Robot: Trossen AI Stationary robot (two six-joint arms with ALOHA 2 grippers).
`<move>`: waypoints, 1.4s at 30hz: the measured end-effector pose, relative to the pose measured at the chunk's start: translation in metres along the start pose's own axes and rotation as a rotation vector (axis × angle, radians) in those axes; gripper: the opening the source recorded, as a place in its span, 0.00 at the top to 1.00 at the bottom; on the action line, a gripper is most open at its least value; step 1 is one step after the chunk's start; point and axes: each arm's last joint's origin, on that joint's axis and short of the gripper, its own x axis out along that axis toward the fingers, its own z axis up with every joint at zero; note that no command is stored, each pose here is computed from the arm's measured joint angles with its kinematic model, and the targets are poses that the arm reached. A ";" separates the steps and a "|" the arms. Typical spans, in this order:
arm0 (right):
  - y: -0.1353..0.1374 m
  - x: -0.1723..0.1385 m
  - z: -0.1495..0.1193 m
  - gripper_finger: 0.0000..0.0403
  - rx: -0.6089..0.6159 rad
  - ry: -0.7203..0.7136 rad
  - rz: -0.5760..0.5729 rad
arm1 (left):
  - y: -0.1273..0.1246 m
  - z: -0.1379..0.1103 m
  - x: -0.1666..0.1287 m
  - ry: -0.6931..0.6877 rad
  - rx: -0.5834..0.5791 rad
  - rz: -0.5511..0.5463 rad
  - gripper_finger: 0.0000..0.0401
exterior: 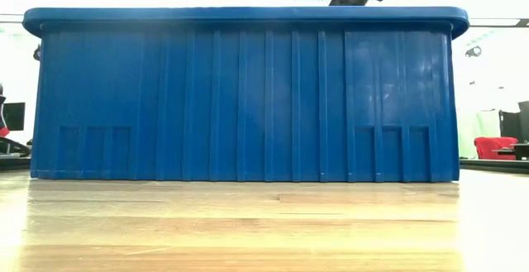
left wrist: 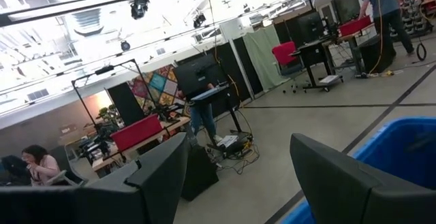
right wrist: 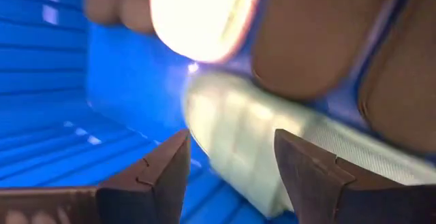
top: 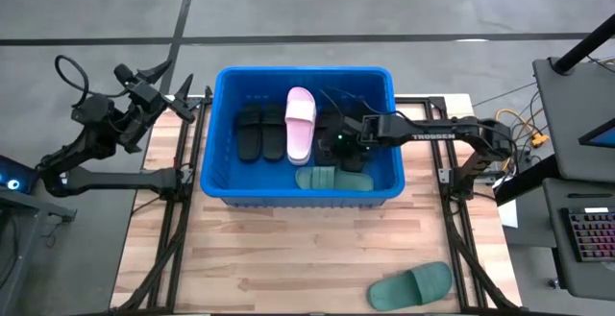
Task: Pick and place slides into bin
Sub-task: Put the green slide into the blue bin
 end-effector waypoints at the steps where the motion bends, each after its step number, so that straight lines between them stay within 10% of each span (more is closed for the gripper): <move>1: 0.004 -0.004 0.002 0.50 -0.024 -0.028 0.008 | 0.000 0.000 0.000 0.001 0.000 0.000 0.39; 19: 0.099 -0.122 0.004 0.53 -0.448 -0.316 0.335 | -0.006 0.000 0.004 0.014 0.014 -0.010 0.39; 42: 0.064 -0.199 -0.151 0.52 -0.821 0.009 -0.027 | -0.022 -0.001 0.018 0.053 0.059 -0.034 0.39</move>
